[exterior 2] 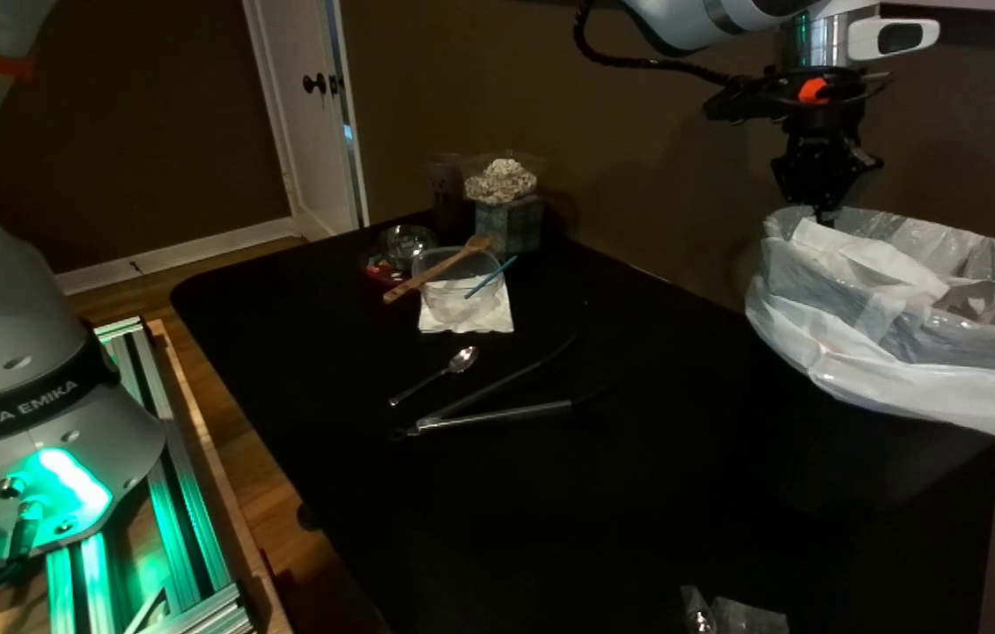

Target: Move the black bucket to the right

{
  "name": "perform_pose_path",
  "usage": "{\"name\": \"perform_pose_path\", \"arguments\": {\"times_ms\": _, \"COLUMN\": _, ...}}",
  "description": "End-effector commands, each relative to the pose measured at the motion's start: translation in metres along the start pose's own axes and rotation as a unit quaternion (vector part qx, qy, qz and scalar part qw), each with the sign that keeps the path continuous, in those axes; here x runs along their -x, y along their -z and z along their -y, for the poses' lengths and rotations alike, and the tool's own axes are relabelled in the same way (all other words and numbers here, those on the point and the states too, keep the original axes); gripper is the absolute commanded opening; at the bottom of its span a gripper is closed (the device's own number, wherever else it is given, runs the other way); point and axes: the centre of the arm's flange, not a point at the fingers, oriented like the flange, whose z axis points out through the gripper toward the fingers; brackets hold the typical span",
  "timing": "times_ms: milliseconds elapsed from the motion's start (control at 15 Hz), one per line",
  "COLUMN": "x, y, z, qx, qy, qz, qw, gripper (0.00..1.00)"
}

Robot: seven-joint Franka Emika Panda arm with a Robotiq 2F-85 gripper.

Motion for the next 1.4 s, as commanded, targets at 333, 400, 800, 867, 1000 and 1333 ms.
{"name": "perform_pose_path", "arguments": {"times_ms": 333, "x": -0.042, "y": -0.048, "z": -0.013, "qx": 0.028, "qy": 0.032, "qz": -0.037, "qw": 0.9984, "gripper": 0.02}}
{"name": "perform_pose_path", "arguments": {"times_ms": 400, "x": -0.046, "y": -0.055, "z": -0.016, "qx": 0.02, "qy": 0.034, "qz": -0.036, "qw": 0.9986, "gripper": 0.02}}
{"name": "perform_pose_path", "arguments": {"times_ms": 800, "x": -0.063, "y": -0.067, "z": -0.042, "qx": -0.01, "qy": 0.029, "qz": -0.019, "qw": 0.9993, "gripper": 0.32}}
{"name": "perform_pose_path", "arguments": {"times_ms": 867, "x": -0.063, "y": -0.067, "z": -0.044, "qx": -0.013, "qy": 0.029, "qz": -0.012, "qw": 0.9994, "gripper": 0.33}}
{"name": "perform_pose_path", "arguments": {"times_ms": 1000, "x": -0.061, "y": -0.058, "z": -0.048, "qx": -0.011, "qy": 0.031, "qz": 0.001, "qw": 0.9994, "gripper": 0.47}}
{"name": "perform_pose_path", "arguments": {"times_ms": 1333, "x": -0.047, "y": -0.002, "z": -0.041, "qx": -0.005, "qy": 0.038, "qz": -0.005, "qw": 0.9992, "gripper": 0.84}}
